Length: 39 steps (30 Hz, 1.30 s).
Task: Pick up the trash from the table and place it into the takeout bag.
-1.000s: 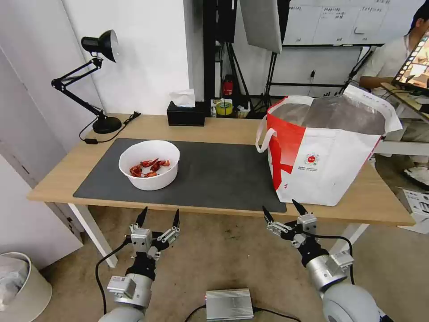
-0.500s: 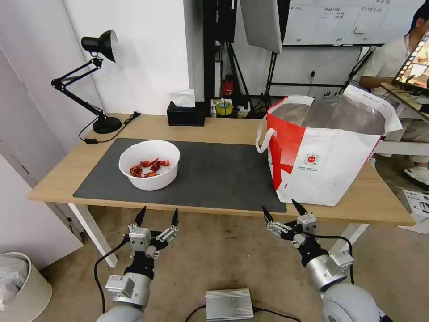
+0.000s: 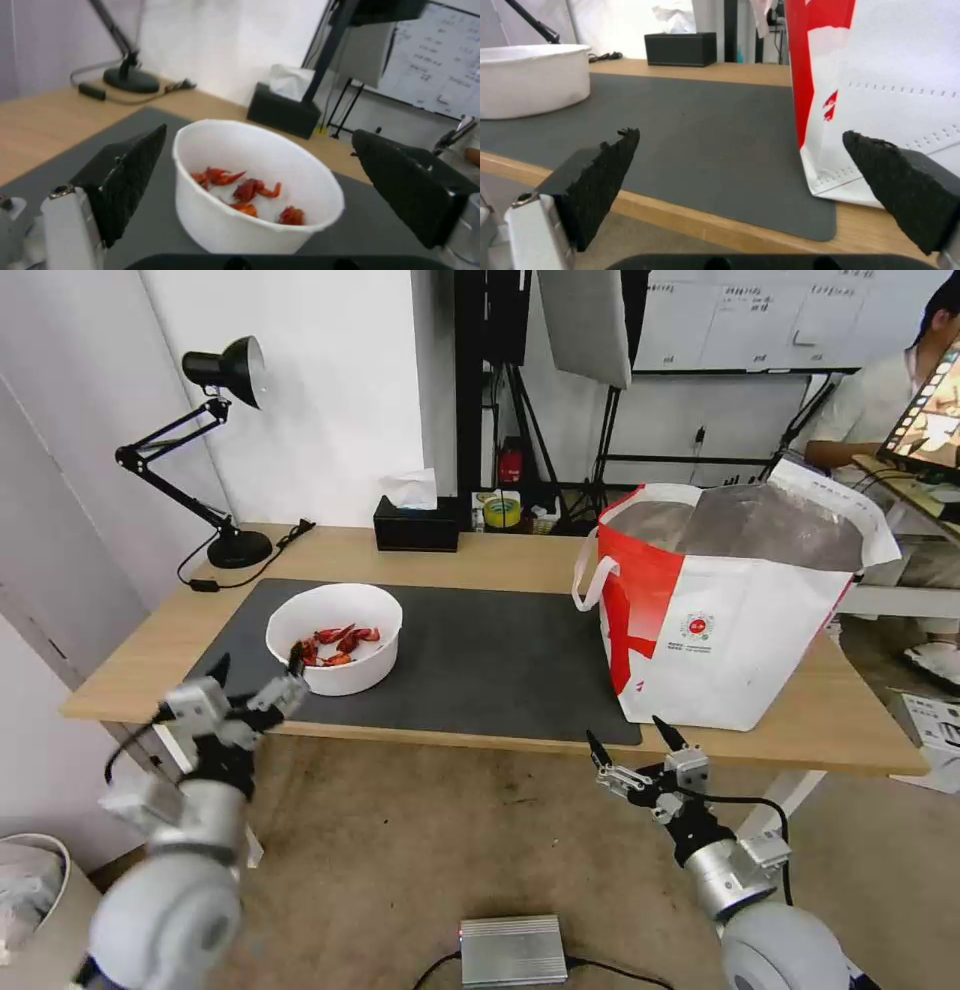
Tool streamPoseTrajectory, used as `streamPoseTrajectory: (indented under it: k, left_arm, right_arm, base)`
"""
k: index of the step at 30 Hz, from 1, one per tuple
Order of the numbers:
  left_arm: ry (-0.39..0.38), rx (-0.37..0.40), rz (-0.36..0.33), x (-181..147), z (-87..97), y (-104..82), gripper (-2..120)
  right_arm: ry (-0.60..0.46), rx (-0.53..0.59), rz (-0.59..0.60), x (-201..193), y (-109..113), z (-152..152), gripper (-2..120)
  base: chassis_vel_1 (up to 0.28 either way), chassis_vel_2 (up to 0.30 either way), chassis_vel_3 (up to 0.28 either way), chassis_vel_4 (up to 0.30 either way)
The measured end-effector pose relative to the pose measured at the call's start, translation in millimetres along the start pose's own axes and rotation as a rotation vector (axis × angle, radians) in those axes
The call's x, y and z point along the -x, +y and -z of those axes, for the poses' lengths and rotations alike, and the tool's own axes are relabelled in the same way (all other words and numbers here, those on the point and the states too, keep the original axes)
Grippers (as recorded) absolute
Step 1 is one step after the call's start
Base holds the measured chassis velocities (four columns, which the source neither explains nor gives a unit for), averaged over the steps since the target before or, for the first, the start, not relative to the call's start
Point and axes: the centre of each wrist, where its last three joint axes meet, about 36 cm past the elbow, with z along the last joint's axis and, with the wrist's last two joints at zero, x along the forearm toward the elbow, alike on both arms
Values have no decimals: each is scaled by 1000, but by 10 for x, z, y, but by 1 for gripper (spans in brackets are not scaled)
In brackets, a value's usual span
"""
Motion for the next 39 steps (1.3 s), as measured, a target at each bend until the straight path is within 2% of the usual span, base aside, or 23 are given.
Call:
streamPoseTrajectory:
  k: [1, 3, 4, 5, 6, 7, 9, 10, 12, 15, 17, 18, 19, 21, 32, 39]
  left_arm:
    - [34, -32, 10, 80, 103, 48, 100]
    - [48, -44, 13, 110, 139, 68, 100]
    - [107, -89, 33, 243, 276, 184, 100]
    - [139, -122, 35, 339, 338, 248, 100]
    - [139, -122, 35, 339, 338, 248, 100]
    - [182, -177, 53, 519, 385, 330, 100]
    - [229, -217, 86, 775, 408, 437, 100]
    - [229, -217, 86, 775, 408, 437, 100]
    - [277, -237, 93, 1148, 546, 528, 100]
    - [301, -231, 95, 1321, 582, 570, 100]
    - [387, -197, 95, 1700, 583, 644, 100]
    - [387, -197, 95, 1700, 583, 644, 100]
    - [446, -155, 117, 1823, 546, 706, 100]
    - [483, -124, 147, 1901, 510, 727, 100]
    - [561, -61, 188, 2066, 399, 727, 100]
    - [596, -47, 195, 2115, 386, 761, 100]
  right_arm:
    - [0, 0, 0, 0, 0, 0, 100]
    - [0, 0, 0, 0, 0, 0, 100]
    - [0, 0, 0, 0, 0, 1, 100]
    - [0, 0, 0, 0, 0, 1, 100]
    - [0, 0, 0, 0, 0, 1, 100]
    - [0, 0, 0, 0, 0, 1, 100]
    - [0, 0, 0, 0, 0, 1, 100]
    - [0, 0, 0, 0, 0, 1, 100]
    - [1, 0, 0, 0, 0, 1, 100]
    - [1, 0, 0, 1, 0, 1, 100]
    - [1, 0, 0, 1, 0, 1, 100]
    - [1, 0, 0, 1, 0, 1, 100]
    - [1, 0, 0, 1, -1, 1, 100]
    - [1, 0, 0, 1, 0, 1, 100]
    - [1, 0, 0, 1, 0, 1, 100]
    - [1, 0, 0, 1, 0, 1, 100]
  base:
    - [0, 0, 0, 0]
    - [0, 0, 0, 0]
    - [0, 0, 0, 0]
    - [0, 0, 0, 0]
    - [0, 0, 0, 0]
    - [0, 0, 0, 0]
    - [0, 0, 0, 0]
    - [0, 0, 0, 0]
    - [0, 0, 0, 0]
    - [0, 0, 0, 0]
    - [0, 0, 0, 0]
    - [0, 0, 0, 0]
    - [0, 0, 0, 0]
    - [0, 0, 0, 0]
    - [0, 0, 0, 0]
    - [0, 0, 0, 0]
